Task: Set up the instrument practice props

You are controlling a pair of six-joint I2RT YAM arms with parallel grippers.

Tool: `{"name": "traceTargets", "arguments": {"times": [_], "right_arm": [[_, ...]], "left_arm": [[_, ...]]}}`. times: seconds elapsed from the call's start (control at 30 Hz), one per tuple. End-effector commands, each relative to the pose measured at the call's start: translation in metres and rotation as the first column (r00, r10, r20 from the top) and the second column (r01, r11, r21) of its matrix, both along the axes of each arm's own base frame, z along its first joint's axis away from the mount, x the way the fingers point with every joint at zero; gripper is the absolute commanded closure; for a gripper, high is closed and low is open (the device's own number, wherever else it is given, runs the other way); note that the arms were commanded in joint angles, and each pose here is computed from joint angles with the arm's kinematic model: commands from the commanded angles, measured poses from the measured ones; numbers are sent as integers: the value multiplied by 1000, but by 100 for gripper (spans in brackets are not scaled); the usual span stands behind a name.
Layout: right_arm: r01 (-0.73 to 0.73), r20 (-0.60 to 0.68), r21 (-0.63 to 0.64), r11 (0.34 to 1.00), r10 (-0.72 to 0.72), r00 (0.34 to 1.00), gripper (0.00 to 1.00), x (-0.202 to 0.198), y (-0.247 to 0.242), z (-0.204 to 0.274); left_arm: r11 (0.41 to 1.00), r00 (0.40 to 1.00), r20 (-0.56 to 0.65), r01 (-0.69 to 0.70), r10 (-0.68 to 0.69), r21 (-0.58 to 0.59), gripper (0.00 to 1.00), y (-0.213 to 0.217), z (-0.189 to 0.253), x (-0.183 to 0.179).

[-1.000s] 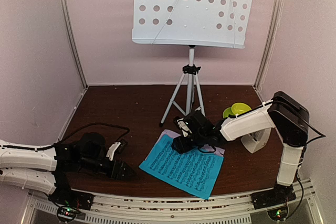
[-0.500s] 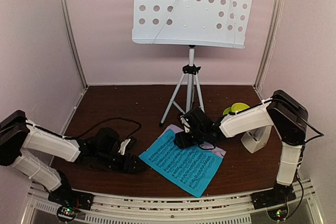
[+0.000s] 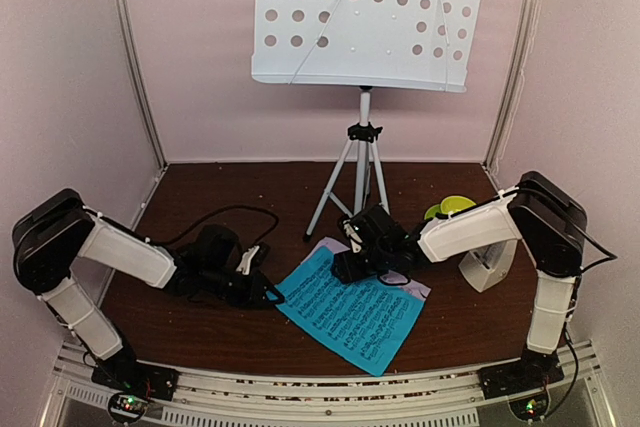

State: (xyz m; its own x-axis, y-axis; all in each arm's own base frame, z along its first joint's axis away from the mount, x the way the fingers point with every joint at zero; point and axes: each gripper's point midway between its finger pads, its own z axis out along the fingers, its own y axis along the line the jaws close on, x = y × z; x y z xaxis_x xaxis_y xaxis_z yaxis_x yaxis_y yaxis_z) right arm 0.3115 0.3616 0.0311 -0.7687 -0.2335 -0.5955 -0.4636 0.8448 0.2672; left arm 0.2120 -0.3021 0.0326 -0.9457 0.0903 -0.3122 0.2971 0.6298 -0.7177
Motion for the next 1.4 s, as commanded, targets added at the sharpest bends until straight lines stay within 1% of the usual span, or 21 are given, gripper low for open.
{"name": "traceTargets", "arguments": {"times": [0.0,0.03,0.13,0.3,0.37,0.47,0.53,0.57,0.73,0.9,1.0,1.17,1.3,1.37], "right_arm": [[3,-6,7,1000,-3,1000,35,-1,2,4],[3,-2,13,1000,-3,1000,35,0,3,6],[1,12,37,999,-1,1000,35,2,4,18],[10,29,47,999,-12,1000,33,9,-8,35],[11,30,60,998,-13,999,31,11,-17,40],[-44,54,138,989,37,998,26,6,-16,59],[-104,100,193,976,86,991,22,1,-12,77],[-138,136,226,964,109,985,19,-2,-9,90],[-274,216,265,925,220,951,11,-19,-3,116],[-363,271,278,889,290,918,8,-31,-3,132],[-413,319,276,868,322,891,8,-37,-3,142],[-518,400,256,816,399,825,11,-50,0,160],[-579,409,246,777,458,789,12,-57,6,163],[-593,410,240,769,473,780,13,-58,8,162]], "left_arm": [[1000,995,102,11,-14,27,96,1,23,12],[999,993,115,12,-18,53,100,5,25,12],[992,978,201,30,-54,119,100,12,44,16],[969,924,347,80,-159,232,100,28,71,15],[953,892,394,111,-220,281,100,35,78,13],[931,828,468,163,-309,327,100,41,95,8],[914,781,507,197,-365,355,100,44,106,5],[900,746,529,224,-405,373,100,44,112,2],[876,631,613,272,-475,399,100,43,145,-2],[855,551,653,332,-519,400,100,40,164,-12],[844,514,671,373,-534,386,100,39,170,-21],[836,478,697,419,-535,354,100,37,179,-33],[827,445,718,450,-535,337,100,37,188,-43],[819,432,723,470,-539,329,100,36,191,-48]]}}
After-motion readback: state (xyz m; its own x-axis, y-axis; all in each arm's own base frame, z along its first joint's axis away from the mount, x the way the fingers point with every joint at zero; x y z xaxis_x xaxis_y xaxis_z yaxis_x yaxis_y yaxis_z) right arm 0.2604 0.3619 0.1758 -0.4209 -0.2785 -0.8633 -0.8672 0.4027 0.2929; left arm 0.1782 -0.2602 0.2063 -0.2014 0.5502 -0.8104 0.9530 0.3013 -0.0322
